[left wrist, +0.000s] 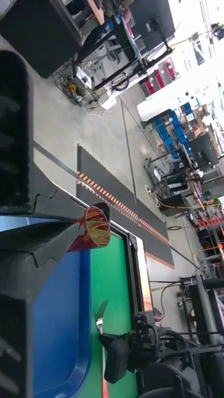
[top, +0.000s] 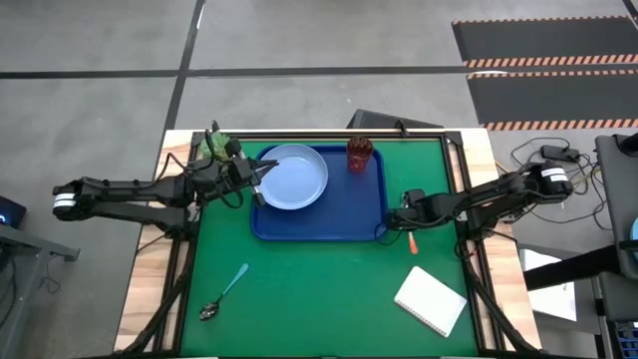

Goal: Pick and place plate/cup/fork/spoon on tray
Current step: Put the orange fork on the blue serving tray, then put the orange spoon on the blue serving tray

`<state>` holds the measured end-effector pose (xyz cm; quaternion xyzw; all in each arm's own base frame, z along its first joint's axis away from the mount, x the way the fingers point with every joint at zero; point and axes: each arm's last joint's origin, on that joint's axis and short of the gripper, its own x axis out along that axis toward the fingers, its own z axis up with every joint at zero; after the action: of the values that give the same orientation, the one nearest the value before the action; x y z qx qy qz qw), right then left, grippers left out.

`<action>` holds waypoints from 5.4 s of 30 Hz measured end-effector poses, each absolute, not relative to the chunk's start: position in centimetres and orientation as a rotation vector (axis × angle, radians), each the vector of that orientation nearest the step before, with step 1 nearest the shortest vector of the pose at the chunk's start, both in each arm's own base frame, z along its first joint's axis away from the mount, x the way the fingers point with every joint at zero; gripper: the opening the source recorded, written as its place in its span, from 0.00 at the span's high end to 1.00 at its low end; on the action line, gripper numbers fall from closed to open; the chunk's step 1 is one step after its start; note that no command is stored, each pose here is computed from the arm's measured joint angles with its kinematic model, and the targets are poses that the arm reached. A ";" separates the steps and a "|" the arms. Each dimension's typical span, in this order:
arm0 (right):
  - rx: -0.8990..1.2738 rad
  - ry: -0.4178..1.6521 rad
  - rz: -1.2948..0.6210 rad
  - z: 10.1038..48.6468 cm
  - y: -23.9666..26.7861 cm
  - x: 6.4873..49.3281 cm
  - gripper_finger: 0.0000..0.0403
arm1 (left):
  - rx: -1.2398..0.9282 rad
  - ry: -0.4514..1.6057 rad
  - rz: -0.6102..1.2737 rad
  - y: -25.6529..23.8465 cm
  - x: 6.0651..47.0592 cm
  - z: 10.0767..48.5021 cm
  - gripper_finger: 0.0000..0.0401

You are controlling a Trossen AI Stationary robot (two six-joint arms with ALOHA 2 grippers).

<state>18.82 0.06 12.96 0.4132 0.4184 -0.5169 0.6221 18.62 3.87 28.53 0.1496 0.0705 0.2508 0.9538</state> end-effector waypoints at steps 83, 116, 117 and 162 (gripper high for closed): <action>0.950 0.995 -1.203 16.0 -7.1 31.2 0.97 | 0.380 0.151 0.508 3.9 18.6 28.5 1.00; 0.954 0.959 -1.239 14.5 -7.3 30.4 0.94 | 0.379 0.149 0.508 3.9 18.6 28.5 1.00; 0.954 0.960 -1.239 14.4 -7.3 30.4 0.92 | 0.379 0.149 0.508 3.9 18.6 28.5 1.00; 0.166 0.794 -0.552 21.6 -4.1 25.4 0.98 | -0.102 0.300 0.524 3.6 18.4 25.6 1.00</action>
<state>25.35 -4.14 21.56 0.0796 0.3813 -0.2651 0.8821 18.36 3.57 25.65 -0.0503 0.1478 0.2580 0.9534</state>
